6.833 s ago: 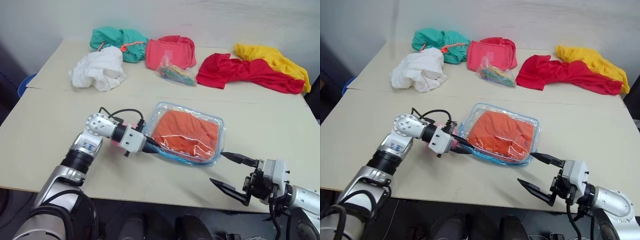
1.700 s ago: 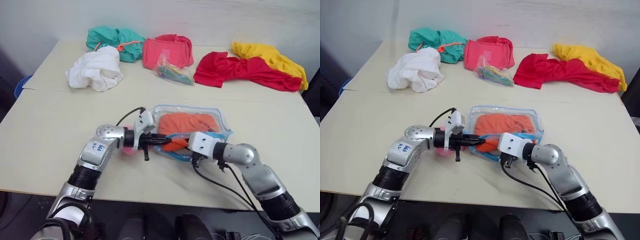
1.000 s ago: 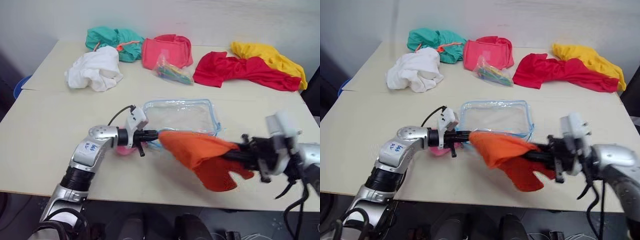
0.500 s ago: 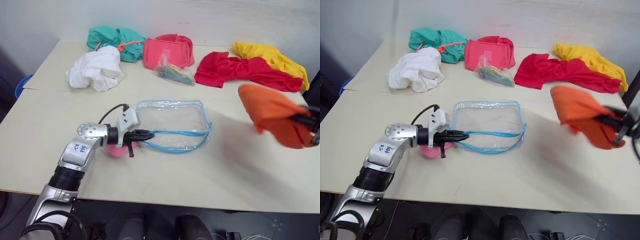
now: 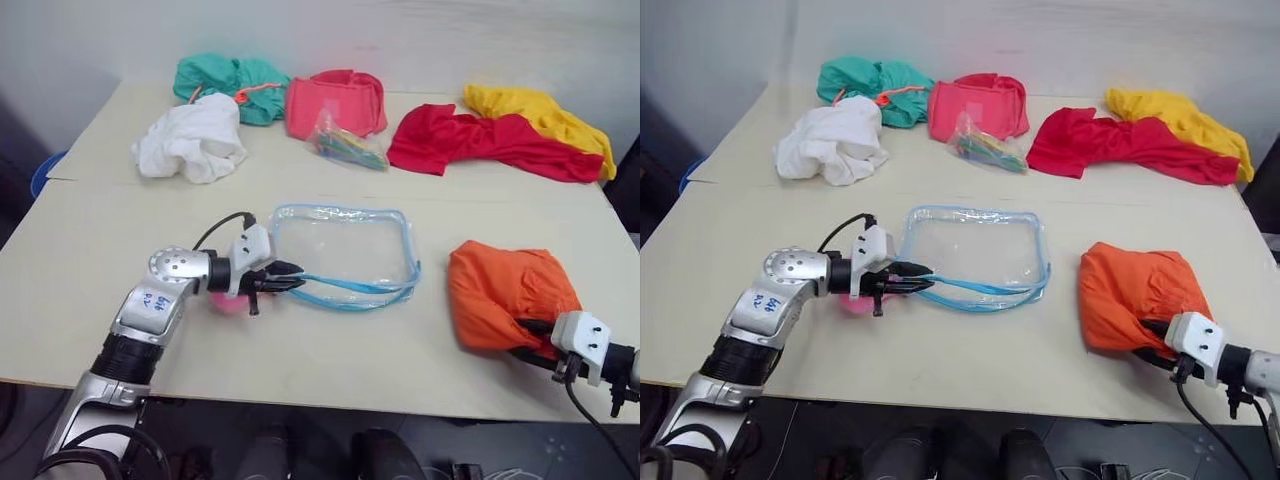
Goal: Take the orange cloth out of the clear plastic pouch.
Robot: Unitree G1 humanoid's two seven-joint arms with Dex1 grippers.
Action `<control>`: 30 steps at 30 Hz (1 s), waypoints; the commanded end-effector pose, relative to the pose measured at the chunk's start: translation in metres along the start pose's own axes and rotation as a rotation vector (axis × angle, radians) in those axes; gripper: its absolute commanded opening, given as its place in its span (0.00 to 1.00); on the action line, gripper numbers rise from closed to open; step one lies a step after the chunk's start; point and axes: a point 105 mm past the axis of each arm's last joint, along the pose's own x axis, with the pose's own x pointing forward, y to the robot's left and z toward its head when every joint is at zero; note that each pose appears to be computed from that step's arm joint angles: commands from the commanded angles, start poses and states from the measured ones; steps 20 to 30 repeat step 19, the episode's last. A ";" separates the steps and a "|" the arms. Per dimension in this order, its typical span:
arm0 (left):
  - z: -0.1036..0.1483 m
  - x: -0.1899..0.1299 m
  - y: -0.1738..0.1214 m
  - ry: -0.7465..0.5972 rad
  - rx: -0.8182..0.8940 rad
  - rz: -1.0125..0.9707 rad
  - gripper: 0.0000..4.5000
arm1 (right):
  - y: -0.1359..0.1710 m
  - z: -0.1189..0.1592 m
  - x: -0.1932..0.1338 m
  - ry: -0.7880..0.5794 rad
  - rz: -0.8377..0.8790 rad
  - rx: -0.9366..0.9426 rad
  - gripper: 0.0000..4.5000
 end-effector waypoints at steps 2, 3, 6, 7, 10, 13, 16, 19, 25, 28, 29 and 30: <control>0.020 -0.028 -0.012 -0.120 -0.057 -0.093 0.55 | 0.004 0.049 -0.012 -0.180 0.036 0.130 0.79; 0.022 -0.034 -0.012 -0.135 -0.049 -0.087 0.61 | 0.007 0.059 -0.013 -0.207 0.047 0.159 0.86; 0.023 -0.061 -0.008 -0.146 -0.029 -0.049 0.82 | 0.017 0.083 -0.020 -0.249 0.125 0.324 1.00; 0.021 -0.070 -0.007 -0.139 -0.019 -0.031 0.89 | 0.021 0.089 -0.021 -0.253 0.148 0.313 1.00; 0.009 -0.095 -0.006 -0.103 0.024 0.031 0.99 | 0.030 0.102 -0.015 -0.268 0.185 0.274 1.00; -0.017 -0.121 -0.016 -0.028 0.028 0.096 0.99 | 0.045 0.099 0.003 -0.253 0.246 0.165 1.00; -0.047 -0.140 -0.038 0.077 0.055 0.178 0.99 | 0.049 0.075 0.026 -0.257 0.171 0.064 1.00; -0.053 -0.144 -0.046 0.076 0.055 0.234 0.99 | 0.049 0.064 0.034 -0.287 0.107 0.068 1.00; -0.053 -0.144 -0.046 0.076 0.055 0.234 0.99 | 0.049 0.064 0.034 -0.287 0.107 0.068 1.00; -0.053 -0.144 -0.046 0.076 0.055 0.234 0.99 | 0.049 0.064 0.034 -0.287 0.107 0.068 1.00; -0.053 -0.144 -0.046 0.076 0.055 0.234 0.99 | 0.049 0.064 0.034 -0.287 0.107 0.068 1.00; -0.053 -0.144 -0.046 0.076 0.055 0.234 0.99 | 0.049 0.064 0.034 -0.287 0.107 0.068 1.00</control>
